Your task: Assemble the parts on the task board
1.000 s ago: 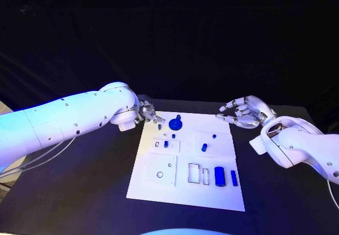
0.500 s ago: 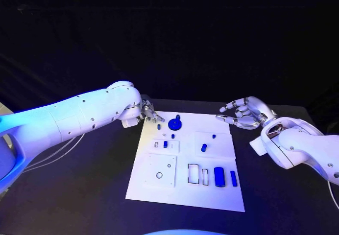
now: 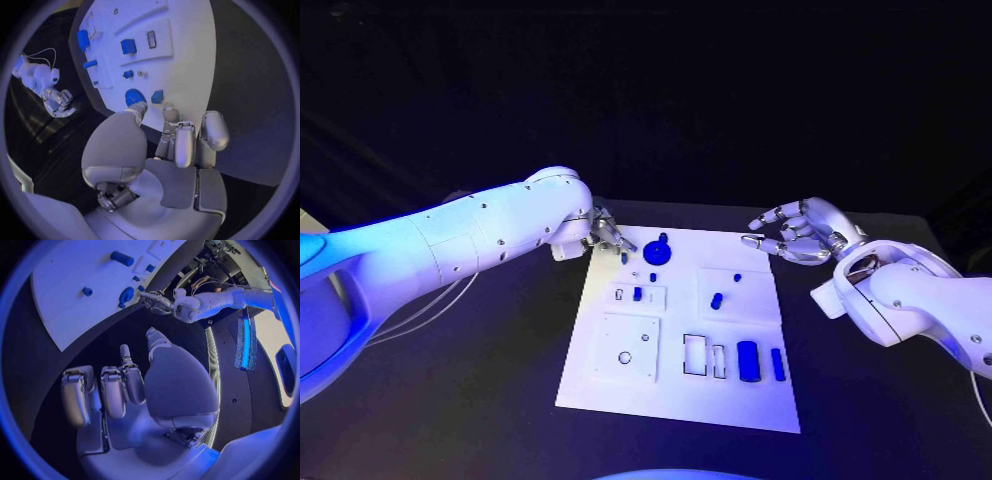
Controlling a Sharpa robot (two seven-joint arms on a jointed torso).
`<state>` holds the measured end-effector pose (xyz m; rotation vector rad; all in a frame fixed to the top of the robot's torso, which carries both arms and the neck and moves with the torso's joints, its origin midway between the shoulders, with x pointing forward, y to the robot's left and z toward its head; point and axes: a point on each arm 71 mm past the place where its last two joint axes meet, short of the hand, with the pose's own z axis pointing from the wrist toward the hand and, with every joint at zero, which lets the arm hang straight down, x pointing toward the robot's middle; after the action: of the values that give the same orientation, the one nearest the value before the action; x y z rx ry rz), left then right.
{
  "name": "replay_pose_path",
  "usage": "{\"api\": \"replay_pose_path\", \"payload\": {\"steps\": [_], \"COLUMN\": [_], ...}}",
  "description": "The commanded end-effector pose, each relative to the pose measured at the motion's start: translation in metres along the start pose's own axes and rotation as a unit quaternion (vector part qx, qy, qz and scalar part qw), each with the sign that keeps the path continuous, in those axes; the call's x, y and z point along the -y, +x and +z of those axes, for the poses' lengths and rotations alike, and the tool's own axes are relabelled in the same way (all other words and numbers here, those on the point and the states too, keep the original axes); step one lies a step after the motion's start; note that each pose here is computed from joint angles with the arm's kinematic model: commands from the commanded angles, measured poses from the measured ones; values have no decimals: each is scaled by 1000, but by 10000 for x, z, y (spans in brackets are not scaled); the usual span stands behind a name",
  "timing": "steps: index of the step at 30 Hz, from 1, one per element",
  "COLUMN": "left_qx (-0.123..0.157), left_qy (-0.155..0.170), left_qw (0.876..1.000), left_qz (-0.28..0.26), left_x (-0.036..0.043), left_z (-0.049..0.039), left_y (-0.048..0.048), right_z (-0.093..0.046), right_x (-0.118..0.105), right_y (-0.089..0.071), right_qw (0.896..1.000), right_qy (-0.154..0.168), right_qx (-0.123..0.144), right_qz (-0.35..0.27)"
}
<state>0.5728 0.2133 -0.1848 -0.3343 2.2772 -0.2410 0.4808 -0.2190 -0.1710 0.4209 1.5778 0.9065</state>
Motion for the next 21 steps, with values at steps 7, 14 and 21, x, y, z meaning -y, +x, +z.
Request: {"api": "replay_pose_path", "payload": {"steps": [7,14,21], "left_qx": [-29,-35,-30], "left_qy": [7,3,5], "left_qw": [999,999,999], "left_qz": [13,17,12], "left_x": [26,14,19], "left_z": [4,7,8], "left_y": [47,54,49], "right_z": [4,5,7], "right_x": [-16,-16,-18], "right_y": [16,16,18], "right_qw": [1000,1000,1000], "right_qy": [-7,-7,-7], "right_qx": [-4,-4,-4], "right_qz": [-1,-1,-1]}}
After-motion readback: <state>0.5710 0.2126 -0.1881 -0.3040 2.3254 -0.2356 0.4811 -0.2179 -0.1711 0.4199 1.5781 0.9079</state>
